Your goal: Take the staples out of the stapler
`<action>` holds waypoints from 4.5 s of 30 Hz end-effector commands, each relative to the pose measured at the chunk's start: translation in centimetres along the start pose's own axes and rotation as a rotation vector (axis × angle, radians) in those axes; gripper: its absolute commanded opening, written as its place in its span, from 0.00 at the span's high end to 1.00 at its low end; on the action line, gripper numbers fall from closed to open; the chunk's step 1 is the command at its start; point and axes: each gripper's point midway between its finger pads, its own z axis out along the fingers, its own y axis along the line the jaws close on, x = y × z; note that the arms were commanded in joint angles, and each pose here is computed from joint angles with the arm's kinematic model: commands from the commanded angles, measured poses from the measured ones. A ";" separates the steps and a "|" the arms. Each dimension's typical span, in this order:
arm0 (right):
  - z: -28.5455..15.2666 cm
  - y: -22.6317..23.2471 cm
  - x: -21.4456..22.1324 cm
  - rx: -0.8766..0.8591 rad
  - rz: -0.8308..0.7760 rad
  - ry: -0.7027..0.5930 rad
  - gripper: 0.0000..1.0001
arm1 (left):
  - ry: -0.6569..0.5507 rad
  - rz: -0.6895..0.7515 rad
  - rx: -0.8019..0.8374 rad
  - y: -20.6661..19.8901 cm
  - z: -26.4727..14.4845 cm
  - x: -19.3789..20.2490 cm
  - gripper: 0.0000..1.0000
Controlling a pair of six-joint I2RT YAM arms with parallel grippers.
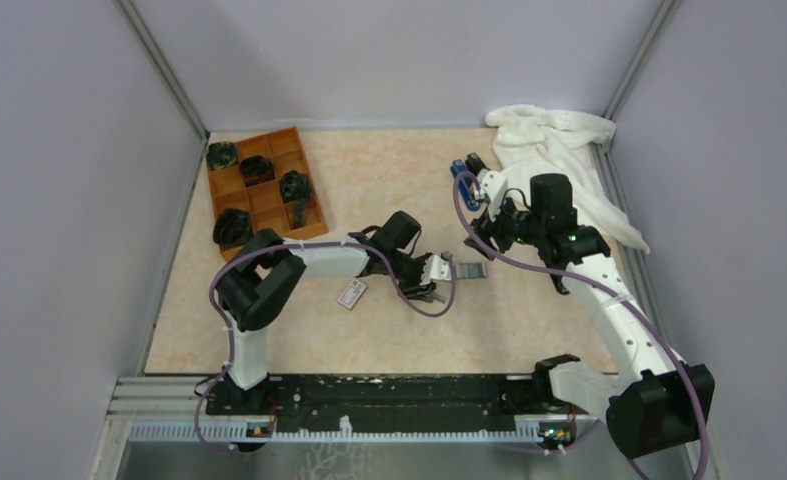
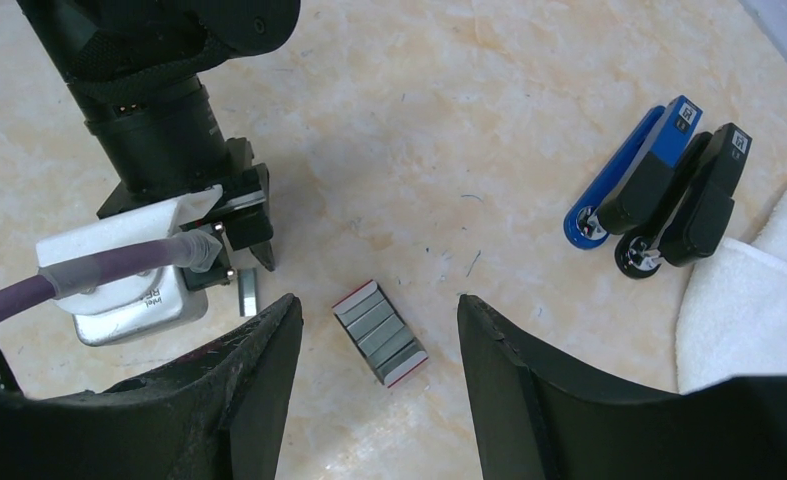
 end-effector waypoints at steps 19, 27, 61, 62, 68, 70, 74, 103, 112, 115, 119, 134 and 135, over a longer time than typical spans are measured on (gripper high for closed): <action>-0.3 -0.8 -1.4 0.029 -0.013 -0.042 0.41 | 0.058 0.043 0.017 0.0 0.7 -0.1 0.63; -0.1 -0.9 -1.3 0.031 -0.013 -0.040 0.40 | 0.067 0.012 0.023 -0.3 0.7 0.1 0.73; 1.8 2.4 -1.1 -0.192 0.093 -0.088 0.40 | -0.389 -0.567 -0.328 0.1 -6.8 -3.5 0.81; 1.8 2.7 -1.3 -0.210 0.102 -0.099 0.40 | -0.418 -0.575 -0.329 0.2 -7.3 -4.0 0.81; 1.4 5.1 -3.5 -0.344 0.175 -0.222 0.40 | -0.599 -0.620 -0.312 0.4 -10.6 -6.3 0.81; 1.3 5.9 -4.1 -0.397 0.210 -0.257 0.40 | -0.663 -0.621 -0.301 0.4 -12.0 -7.3 0.81; 1.1 7.3 -4.9 -0.523 0.274 -0.306 0.40 | -0.765 -0.587 -0.285 -0.1 -14.1 -9.8 0.80; -1.6 9.9 -8.4 -0.661 0.389 -0.524 0.46 | -1.051 -0.556 -0.095 -2.5 -17.9 -16.7 0.80; -0.8 10.3 -8.4 -0.668 0.419 -0.507 0.56 | -1.059 -0.555 -0.099 -2.3 -17.6 -17.0 0.80; -0.5 10.5 -8.3 -0.667 0.427 -0.496 0.58 | -1.057 -0.557 -0.094 -2.4 -17.3 -17.1 0.80; -0.5 10.4 -8.4 -0.667 0.429 -0.494 0.62 | -1.056 -0.558 -0.096 -2.3 -17.2 -17.1 0.80; -0.3 10.4 -8.4 -0.670 0.439 -0.476 0.90 | -1.060 -0.578 -0.118 -2.0 -17.0 -16.6 0.68; -0.3 10.3 -8.4 -0.667 0.434 -0.475 0.91 | -1.065 -0.581 -0.126 -2.0 -17.1 -16.6 0.62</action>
